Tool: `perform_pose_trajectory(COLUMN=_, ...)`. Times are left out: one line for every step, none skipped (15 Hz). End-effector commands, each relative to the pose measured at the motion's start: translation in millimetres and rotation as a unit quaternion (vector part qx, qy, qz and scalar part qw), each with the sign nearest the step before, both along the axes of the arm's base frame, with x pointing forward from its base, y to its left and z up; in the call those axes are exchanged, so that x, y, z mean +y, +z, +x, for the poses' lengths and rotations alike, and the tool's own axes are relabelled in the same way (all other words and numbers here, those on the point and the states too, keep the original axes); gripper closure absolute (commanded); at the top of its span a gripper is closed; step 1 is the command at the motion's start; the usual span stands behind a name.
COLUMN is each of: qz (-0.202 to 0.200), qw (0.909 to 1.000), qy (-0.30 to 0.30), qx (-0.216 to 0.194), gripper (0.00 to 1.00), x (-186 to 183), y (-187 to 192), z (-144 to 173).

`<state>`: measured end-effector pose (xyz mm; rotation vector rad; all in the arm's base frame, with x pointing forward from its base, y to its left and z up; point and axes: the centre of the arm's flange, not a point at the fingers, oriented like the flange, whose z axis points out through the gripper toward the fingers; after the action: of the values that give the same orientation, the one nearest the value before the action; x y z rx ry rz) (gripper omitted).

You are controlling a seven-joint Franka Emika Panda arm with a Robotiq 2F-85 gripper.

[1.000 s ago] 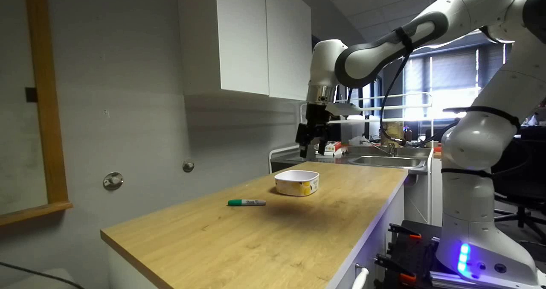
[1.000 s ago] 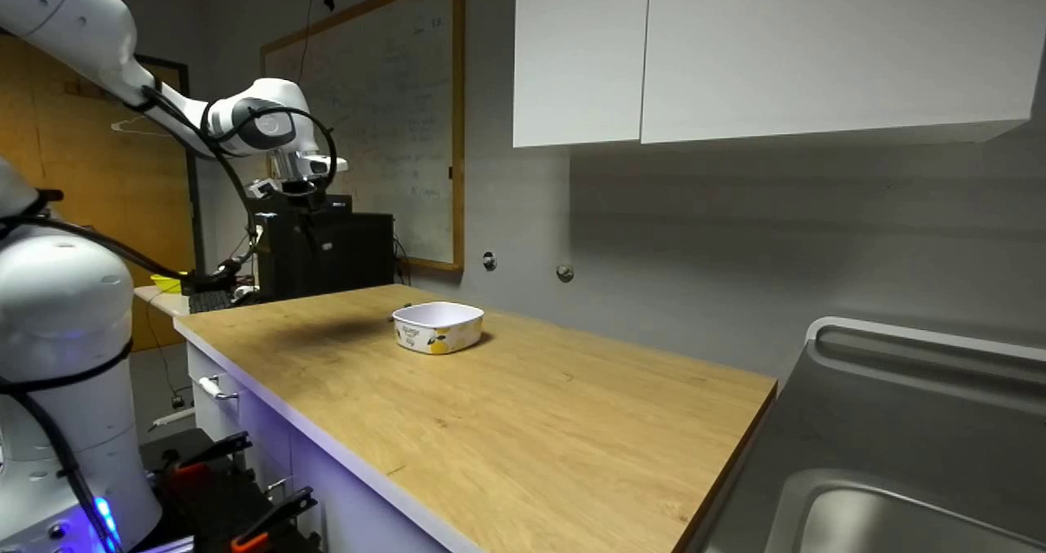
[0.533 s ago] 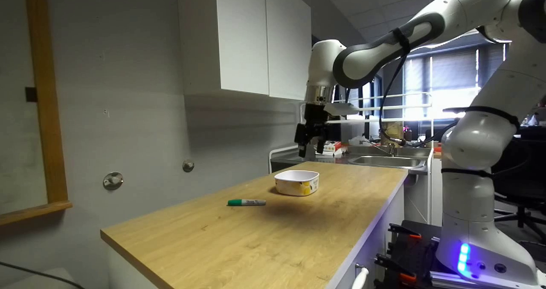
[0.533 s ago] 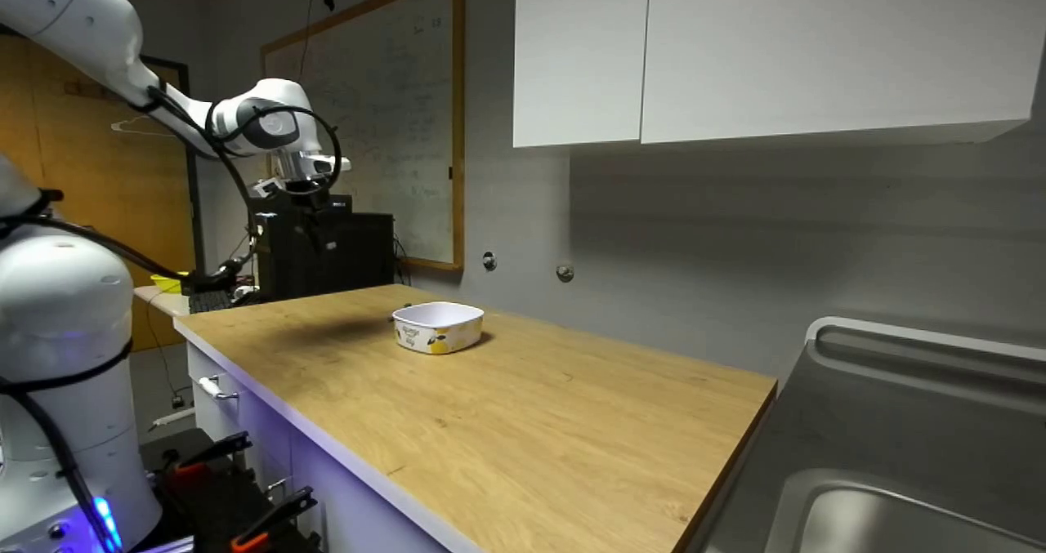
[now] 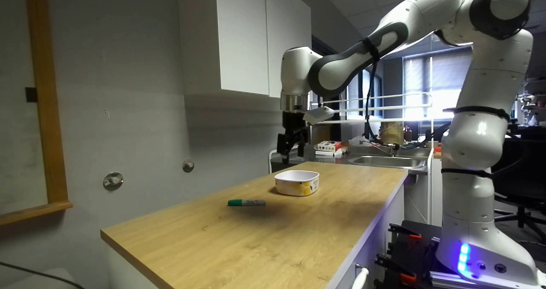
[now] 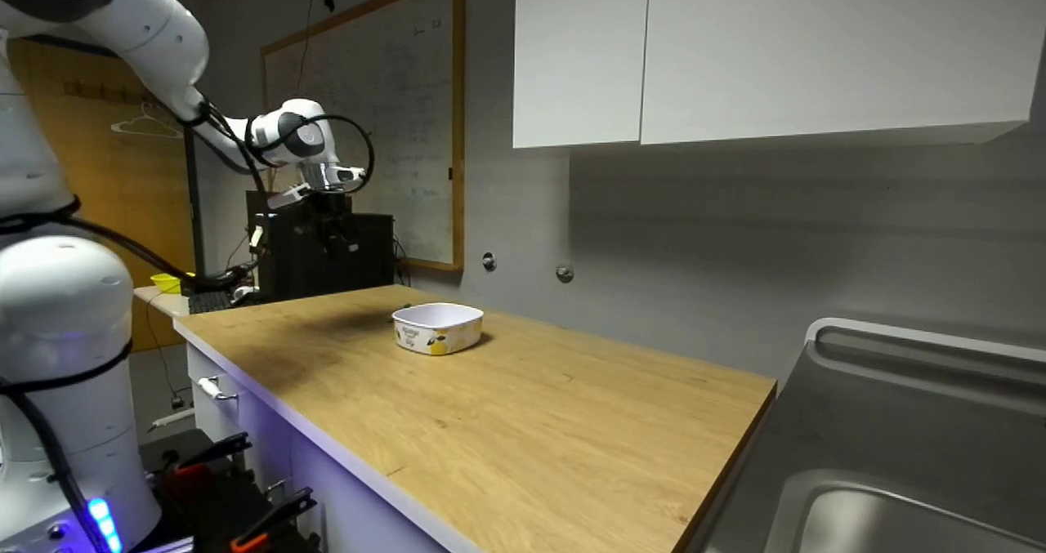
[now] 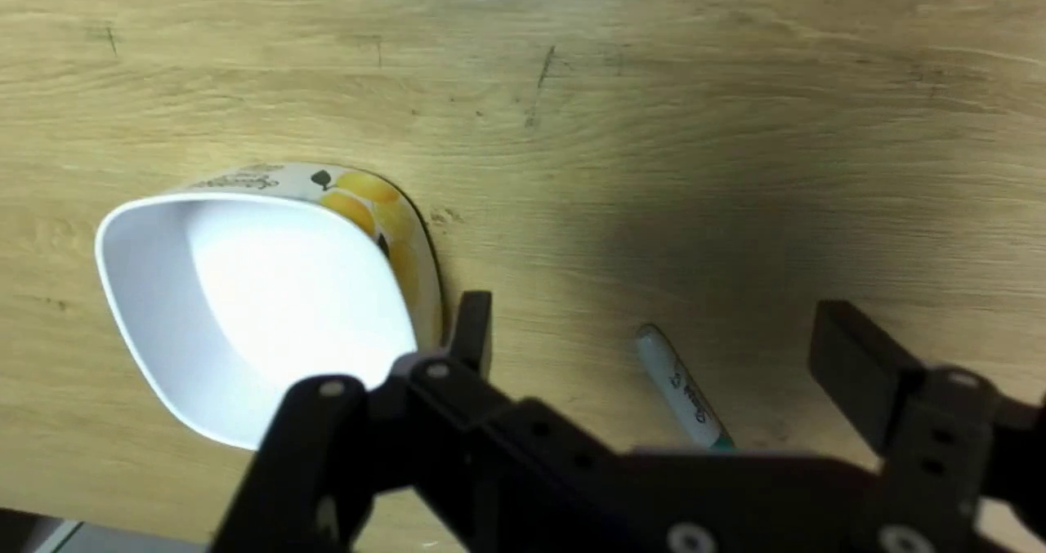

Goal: Put the marker in the bowl

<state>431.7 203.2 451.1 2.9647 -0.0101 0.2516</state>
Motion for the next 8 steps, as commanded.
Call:
perform_pose_trajectory(qz=-0.025, qw=0.9981, qy=0.032, qx=0.046, gripper=0.00, x=37, y=-16, z=63)
perform_pose_trajectory(qz=-0.027, qw=0.9968, qy=0.043, qx=0.062, gripper=0.00, x=43, y=-24, z=77)
perform_pose_trajectory(qz=-0.026, qw=0.9953, qy=0.052, qx=0.077, gripper=0.00, x=49, y=-31, z=89)
perform_pose_trajectory(qz=-0.024, qw=0.9935, qy=0.061, qx=0.093, gripper=0.00, x=54, y=-38, z=101)
perform_pose_trajectory(qz=-0.018, qw=0.9916, qy=0.069, qx=0.108, gripper=0.00, x=58, y=-46, z=112)
perform_pose_trajectory(qz=-0.007, qw=0.9890, qy=0.080, qx=0.124, gripper=0.00, x=60, y=-54, z=125)
perform_pose_trajectory(qz=0.002, qw=0.9861, qy=0.093, qx=0.138, gripper=0.00, x=62, y=-60, z=135)
perform_pose_trajectory(qz=0.013, qw=0.9824, qy=0.108, qx=0.152, gripper=0.00, x=63, y=-68, z=144)
